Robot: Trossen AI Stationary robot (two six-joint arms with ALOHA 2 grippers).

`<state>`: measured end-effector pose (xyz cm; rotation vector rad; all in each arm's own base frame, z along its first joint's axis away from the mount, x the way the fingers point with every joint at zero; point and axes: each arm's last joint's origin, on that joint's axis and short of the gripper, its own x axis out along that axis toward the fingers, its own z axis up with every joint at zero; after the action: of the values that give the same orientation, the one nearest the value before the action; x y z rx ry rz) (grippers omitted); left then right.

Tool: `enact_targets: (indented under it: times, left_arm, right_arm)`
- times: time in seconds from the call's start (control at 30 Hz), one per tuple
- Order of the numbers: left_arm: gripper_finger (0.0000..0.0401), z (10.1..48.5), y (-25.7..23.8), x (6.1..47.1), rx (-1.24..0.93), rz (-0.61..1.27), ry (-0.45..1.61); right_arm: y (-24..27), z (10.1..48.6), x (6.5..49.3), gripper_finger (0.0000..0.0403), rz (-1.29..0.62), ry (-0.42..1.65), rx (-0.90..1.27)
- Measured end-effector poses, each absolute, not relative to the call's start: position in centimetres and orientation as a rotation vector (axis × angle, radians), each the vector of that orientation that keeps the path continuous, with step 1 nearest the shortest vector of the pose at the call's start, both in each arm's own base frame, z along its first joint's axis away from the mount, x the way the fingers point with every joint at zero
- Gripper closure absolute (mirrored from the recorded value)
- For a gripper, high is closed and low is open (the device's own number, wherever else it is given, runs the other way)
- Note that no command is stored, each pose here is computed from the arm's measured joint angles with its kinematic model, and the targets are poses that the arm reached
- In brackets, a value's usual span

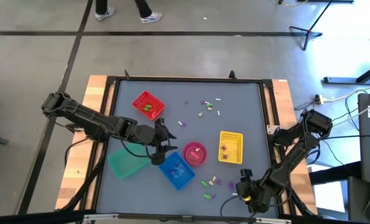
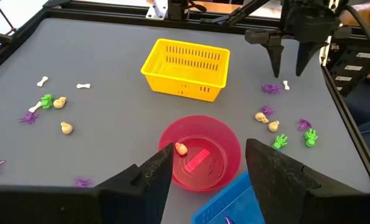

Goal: Sort Halloween decoration
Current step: Put the white bone toy into the green bin

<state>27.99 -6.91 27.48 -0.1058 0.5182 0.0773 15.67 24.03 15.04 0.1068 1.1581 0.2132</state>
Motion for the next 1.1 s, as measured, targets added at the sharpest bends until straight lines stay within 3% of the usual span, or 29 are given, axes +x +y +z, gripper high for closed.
enact_targets:
  times: [0.83,1.1]
  left_arm:
    - [0.0217,27.5,-6.9,28.0,-0.106,0.076,0.519]
    - [0.0217,27.5,-6.9,28.0,-0.107,0.075,0.519]
  right_arm:
    - [24.7,12.9,16.1,0.0190,0.189,1.162,0.073]
    - [24.6,12.9,16.2,0.0245,0.173,1.151,0.065]
